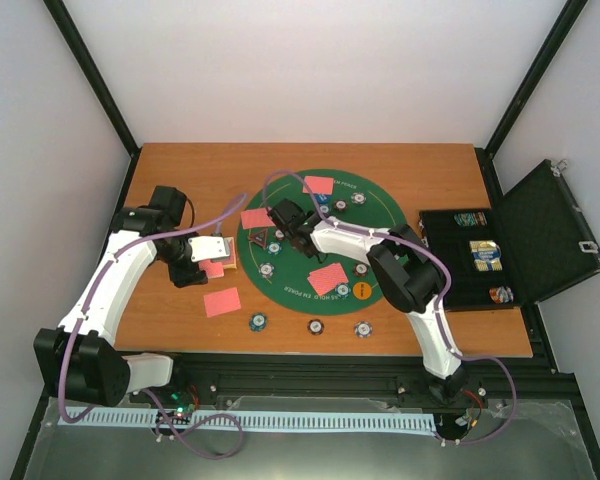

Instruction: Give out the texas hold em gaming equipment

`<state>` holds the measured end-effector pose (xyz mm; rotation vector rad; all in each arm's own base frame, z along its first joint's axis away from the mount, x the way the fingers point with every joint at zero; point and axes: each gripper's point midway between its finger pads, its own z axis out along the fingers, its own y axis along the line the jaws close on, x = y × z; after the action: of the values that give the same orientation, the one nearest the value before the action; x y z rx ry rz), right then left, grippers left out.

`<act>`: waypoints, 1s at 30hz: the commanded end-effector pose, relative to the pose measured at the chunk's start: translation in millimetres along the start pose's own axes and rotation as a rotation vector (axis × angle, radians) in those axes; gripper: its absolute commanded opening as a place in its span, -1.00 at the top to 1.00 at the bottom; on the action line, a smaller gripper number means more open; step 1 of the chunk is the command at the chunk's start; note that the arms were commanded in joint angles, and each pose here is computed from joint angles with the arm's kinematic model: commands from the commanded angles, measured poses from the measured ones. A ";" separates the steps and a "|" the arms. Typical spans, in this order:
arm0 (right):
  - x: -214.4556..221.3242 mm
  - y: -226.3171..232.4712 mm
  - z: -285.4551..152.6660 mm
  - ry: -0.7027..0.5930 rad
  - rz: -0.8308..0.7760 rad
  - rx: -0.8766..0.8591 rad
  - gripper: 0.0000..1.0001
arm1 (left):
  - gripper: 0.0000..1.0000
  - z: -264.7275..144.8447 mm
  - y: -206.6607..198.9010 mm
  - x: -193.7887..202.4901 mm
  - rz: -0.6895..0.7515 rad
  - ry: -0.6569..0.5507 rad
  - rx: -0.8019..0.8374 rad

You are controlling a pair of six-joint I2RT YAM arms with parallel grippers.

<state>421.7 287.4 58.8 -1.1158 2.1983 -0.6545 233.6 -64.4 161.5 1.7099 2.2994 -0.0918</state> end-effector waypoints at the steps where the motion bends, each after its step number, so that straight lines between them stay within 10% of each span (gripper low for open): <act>1: -2.7 13.0 2.6 -0.009 -0.001 -0.012 0.64 | 0.82 -5.7 4.4 -3.9 0.014 -0.010 -0.017; 7: 0.0 18.8 -18.9 -0.043 0.038 -0.104 -0.23 | 0.81 -4.2 5.2 -0.6 0.019 0.010 -0.017; 17: -4.5 -13.9 -68.4 -0.127 0.410 -0.272 -0.57 | 0.81 -8.0 2.7 -5.1 0.019 -0.018 -0.017; 23: -35.4 -36.9 -148.3 -0.327 0.825 -0.690 -0.76 | 0.81 -11.8 2.8 -8.1 0.017 -0.032 -0.019; 30: -53.9 25.4 -191.8 -0.275 1.033 -1.278 -0.75 | 0.80 -20.0 1.9 -14.7 0.012 -0.066 -0.025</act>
<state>351.7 333.1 222.1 -0.3922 2.2801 0.8272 233.4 -66.0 161.2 1.7118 2.3016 -0.1104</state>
